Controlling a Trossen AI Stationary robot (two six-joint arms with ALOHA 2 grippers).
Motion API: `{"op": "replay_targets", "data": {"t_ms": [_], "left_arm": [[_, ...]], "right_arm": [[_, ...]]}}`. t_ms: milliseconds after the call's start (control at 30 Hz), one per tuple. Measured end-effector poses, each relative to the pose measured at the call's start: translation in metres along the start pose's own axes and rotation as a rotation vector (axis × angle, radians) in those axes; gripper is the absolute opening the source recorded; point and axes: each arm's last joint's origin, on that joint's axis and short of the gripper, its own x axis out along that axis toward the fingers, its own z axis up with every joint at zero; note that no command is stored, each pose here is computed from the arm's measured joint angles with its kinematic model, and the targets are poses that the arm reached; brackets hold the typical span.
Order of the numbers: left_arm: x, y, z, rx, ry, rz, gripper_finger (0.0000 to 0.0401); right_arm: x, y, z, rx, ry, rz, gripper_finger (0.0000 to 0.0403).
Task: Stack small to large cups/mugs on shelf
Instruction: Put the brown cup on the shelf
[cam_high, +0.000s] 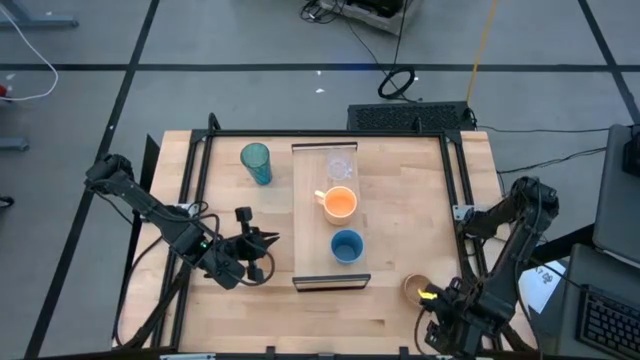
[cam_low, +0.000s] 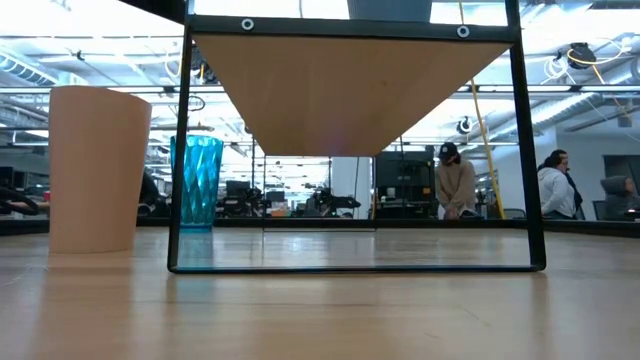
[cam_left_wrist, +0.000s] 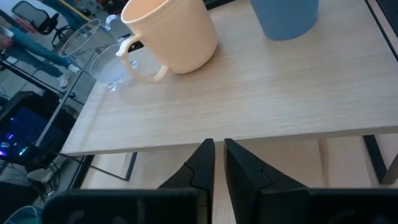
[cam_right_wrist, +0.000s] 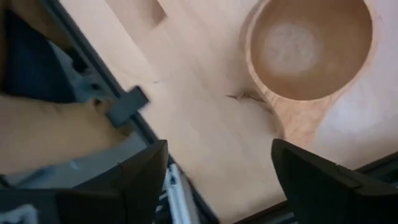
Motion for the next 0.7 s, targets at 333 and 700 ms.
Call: {"op": "replay_targets", "data": {"t_ms": [333, 700], "left_arm": [[0.0, 0.0, 0.0, -0.001, 0.0, 0.0, 0.0037], [0.0, 0.0, 0.0, -0.002, 0.002, -0.009, 0.0037]], "right_arm": [[0.024, 0.001, -0.015, -0.09, 0.047, -0.154, 0.0289], [0.027, -0.008, -0.014, -0.095, 0.034, -0.267, 0.0289]]}}
